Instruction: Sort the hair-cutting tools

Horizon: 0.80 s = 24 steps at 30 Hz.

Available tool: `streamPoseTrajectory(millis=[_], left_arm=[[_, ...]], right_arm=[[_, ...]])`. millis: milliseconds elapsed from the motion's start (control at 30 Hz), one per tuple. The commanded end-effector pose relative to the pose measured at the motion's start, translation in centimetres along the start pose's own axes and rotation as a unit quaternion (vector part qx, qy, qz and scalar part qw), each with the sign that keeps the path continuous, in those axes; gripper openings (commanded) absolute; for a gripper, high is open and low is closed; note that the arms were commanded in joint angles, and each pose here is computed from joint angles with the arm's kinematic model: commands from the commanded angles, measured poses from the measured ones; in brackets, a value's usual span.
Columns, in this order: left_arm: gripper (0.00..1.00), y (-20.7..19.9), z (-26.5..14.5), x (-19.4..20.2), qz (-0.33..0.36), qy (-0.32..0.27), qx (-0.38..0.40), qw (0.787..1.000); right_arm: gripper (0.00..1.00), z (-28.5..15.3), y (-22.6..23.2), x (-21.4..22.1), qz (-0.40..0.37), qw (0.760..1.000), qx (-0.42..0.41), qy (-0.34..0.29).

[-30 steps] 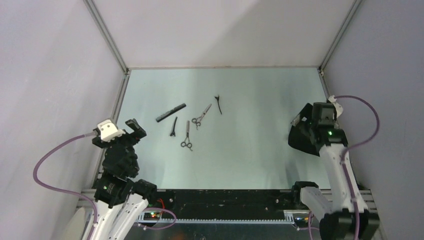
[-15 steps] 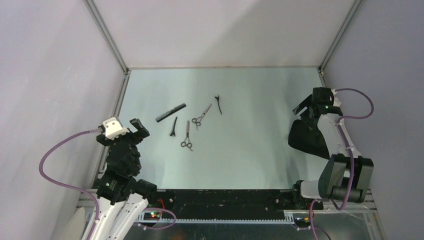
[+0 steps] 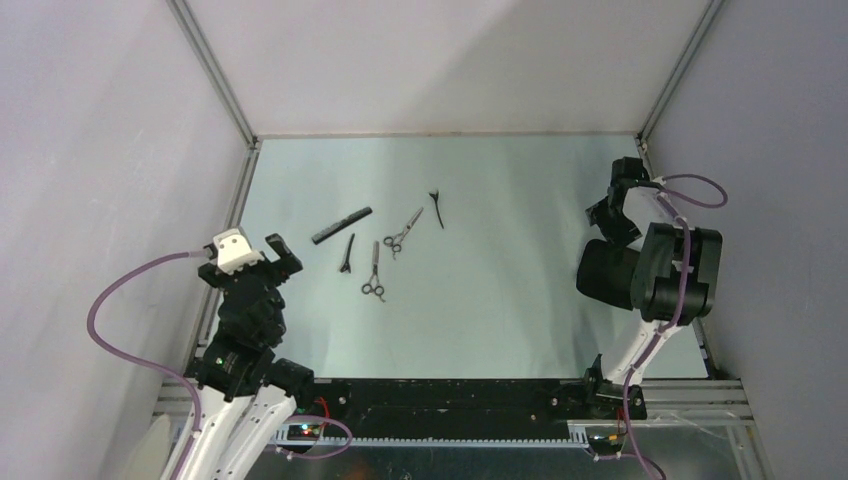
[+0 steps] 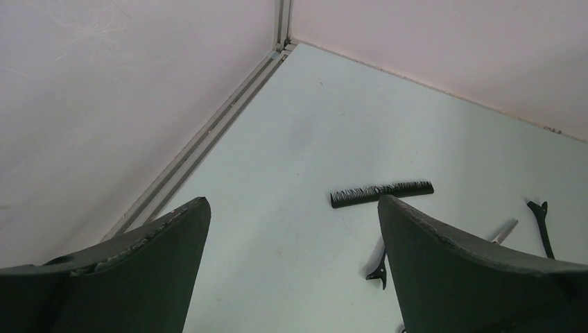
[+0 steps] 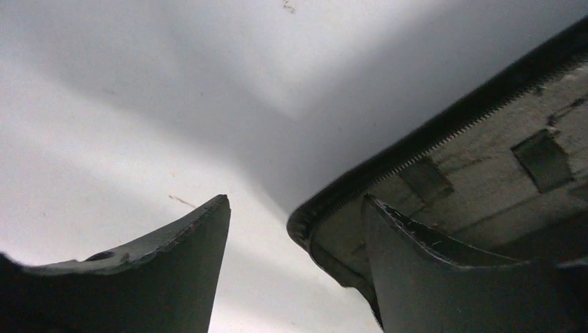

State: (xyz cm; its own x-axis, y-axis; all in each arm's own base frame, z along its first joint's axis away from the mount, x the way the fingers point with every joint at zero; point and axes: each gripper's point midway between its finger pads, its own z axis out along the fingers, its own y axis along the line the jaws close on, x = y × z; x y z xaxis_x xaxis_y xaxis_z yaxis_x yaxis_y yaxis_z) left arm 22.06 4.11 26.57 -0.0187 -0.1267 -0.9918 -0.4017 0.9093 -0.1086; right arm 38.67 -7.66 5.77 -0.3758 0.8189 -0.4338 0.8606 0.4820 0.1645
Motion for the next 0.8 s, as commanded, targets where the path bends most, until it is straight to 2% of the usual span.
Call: streamPoseTrajectory(millis=[0, 33, 267, 467, 667, 767], left_arm=[[0.98, -0.5, 0.3, -0.3, 0.0, -0.007, 0.006, 1.0], [0.98, -0.5, 0.3, -0.3, 0.001, -0.008, 0.005, 1.0], [0.98, -0.5, 0.1, -0.5, -0.004, -0.012, 0.009, 1.0], [0.98, -0.7, -0.1, -0.7, -0.011, -0.015, 0.02, 1.0], [0.98, -0.5, -0.3, -0.9, -0.017, -0.021, 0.022, 0.999], [0.98, -0.5, -0.4, -1.0, -0.02, -0.022, 0.024, 0.999]], right_arm=[[0.68, 1.1, 1.2, -0.9, 0.042, 0.999, 0.011, -0.003], [0.6, 1.3, 1.2, -0.8, 0.042, 0.999, 0.013, 0.0], [0.21, 2.1, 0.5, 1.1, 0.013, 0.999, 0.04, 0.017], [0.0, 1.2, 1.0, 1.9, -0.027, 0.999, 0.032, 0.015], [0.0, -0.7, 3.2, 4.4, -0.112, 0.993, -0.02, 0.019], [0.0, -2.3, 5.4, 8.4, -0.197, 0.977, -0.076, 0.037]])
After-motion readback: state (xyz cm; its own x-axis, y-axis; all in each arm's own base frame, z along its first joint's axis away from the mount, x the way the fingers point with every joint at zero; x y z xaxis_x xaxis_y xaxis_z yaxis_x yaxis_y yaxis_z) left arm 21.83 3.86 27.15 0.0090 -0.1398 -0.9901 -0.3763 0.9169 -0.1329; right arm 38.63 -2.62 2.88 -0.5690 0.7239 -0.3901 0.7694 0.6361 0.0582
